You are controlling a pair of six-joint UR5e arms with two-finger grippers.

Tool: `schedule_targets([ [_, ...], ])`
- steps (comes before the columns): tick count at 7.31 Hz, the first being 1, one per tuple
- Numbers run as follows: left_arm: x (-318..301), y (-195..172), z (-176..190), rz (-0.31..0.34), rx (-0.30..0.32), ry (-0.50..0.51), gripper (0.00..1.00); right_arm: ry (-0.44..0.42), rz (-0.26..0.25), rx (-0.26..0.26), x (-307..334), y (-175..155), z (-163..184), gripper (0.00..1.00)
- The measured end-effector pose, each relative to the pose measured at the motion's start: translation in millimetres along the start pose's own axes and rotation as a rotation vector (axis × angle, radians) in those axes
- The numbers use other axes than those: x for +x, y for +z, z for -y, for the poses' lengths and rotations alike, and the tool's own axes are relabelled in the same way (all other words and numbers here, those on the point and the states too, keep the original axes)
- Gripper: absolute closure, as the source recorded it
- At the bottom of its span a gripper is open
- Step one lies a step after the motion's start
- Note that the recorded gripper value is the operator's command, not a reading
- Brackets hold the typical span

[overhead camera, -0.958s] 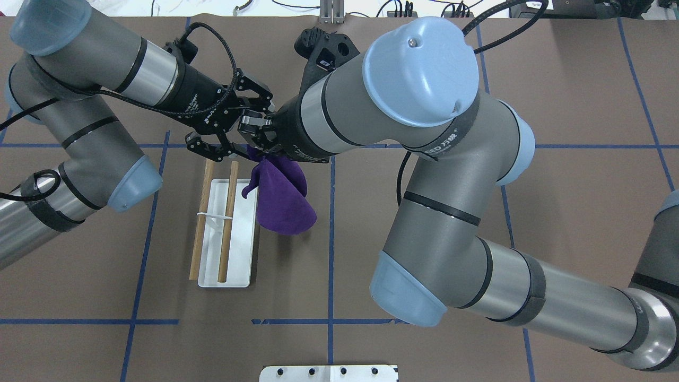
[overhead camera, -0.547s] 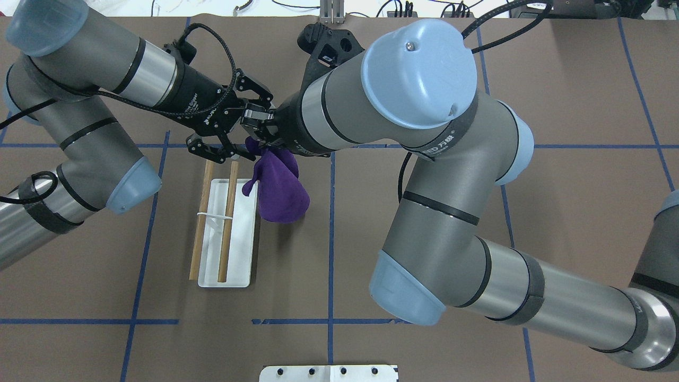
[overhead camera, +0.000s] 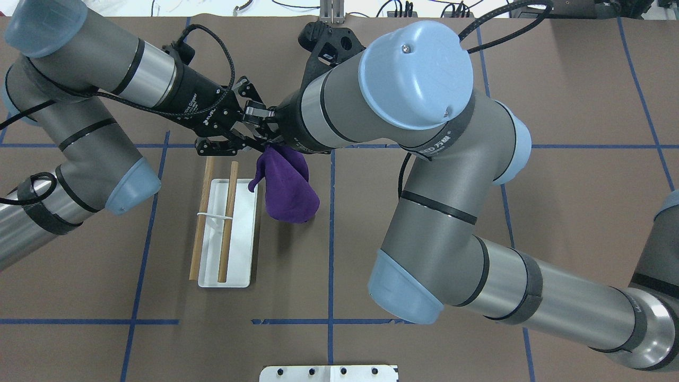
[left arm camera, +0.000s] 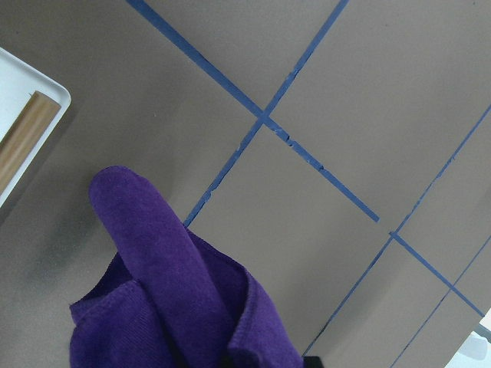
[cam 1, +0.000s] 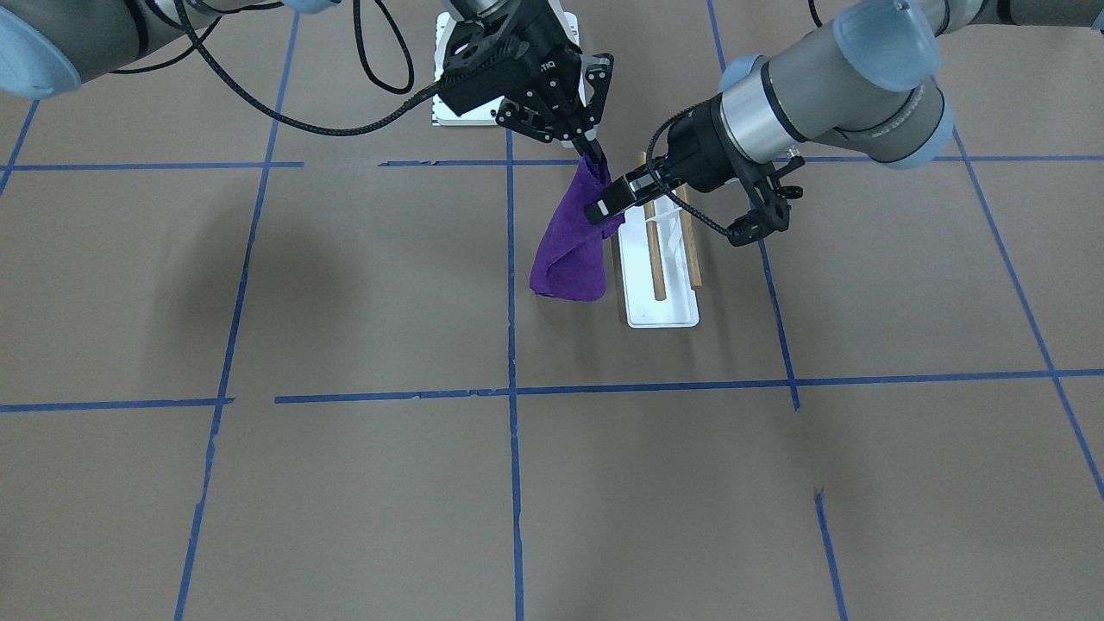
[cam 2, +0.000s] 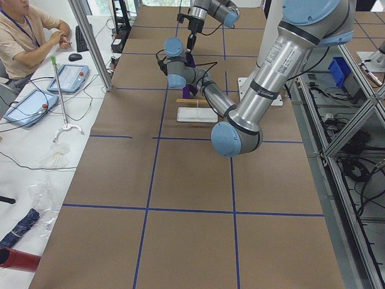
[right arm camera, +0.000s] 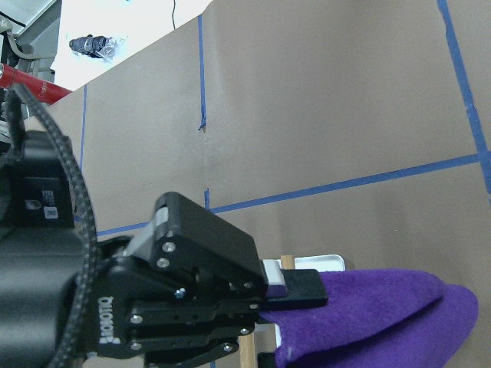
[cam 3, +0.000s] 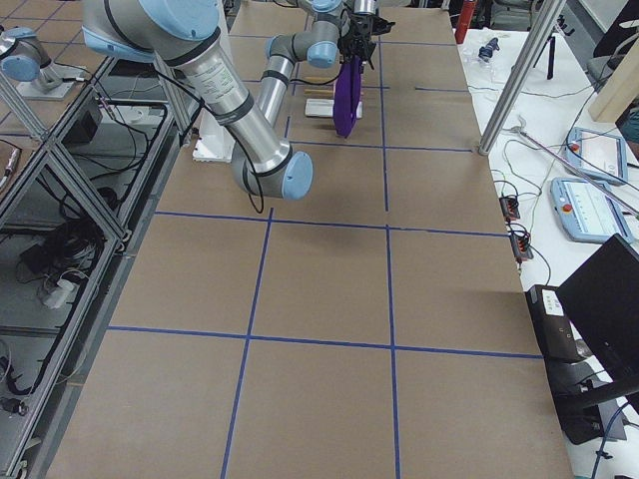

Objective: Hang towel on rack

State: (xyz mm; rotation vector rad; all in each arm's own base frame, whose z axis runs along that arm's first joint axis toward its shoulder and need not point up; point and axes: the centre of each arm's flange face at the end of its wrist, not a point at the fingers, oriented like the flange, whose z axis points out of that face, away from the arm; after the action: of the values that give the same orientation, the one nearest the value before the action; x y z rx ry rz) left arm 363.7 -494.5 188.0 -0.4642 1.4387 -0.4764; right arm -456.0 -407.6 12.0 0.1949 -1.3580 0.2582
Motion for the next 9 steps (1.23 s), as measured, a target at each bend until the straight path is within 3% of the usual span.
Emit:
schedule_targets([
  [1,0,-1,-1,-0.002,0.000,0.005,1.00,-0.002,0.002,-0.001,1,-1,0,0.29],
  [2,-1,-3,-3,-0.005,-0.001,0.012,1.00,-0.002,0.002,-0.002,3,-2,-1,0.00],
  [3,-6,-8,-5,-0.013,-0.004,0.024,1.00,-0.002,0.002,-0.008,12,-8,-4,0.00],
  [5,-62,-31,0,-0.060,-0.030,0.107,1.00,-0.011,-0.002,-0.055,75,-51,-17,0.00],
  [7,-174,-65,26,-0.105,-0.049,0.214,1.00,-0.027,-0.035,-0.071,118,-78,4,0.00],
  [9,-263,-110,54,-0.084,0.003,0.338,1.00,-0.056,-0.069,-0.061,136,-76,17,0.00],
])
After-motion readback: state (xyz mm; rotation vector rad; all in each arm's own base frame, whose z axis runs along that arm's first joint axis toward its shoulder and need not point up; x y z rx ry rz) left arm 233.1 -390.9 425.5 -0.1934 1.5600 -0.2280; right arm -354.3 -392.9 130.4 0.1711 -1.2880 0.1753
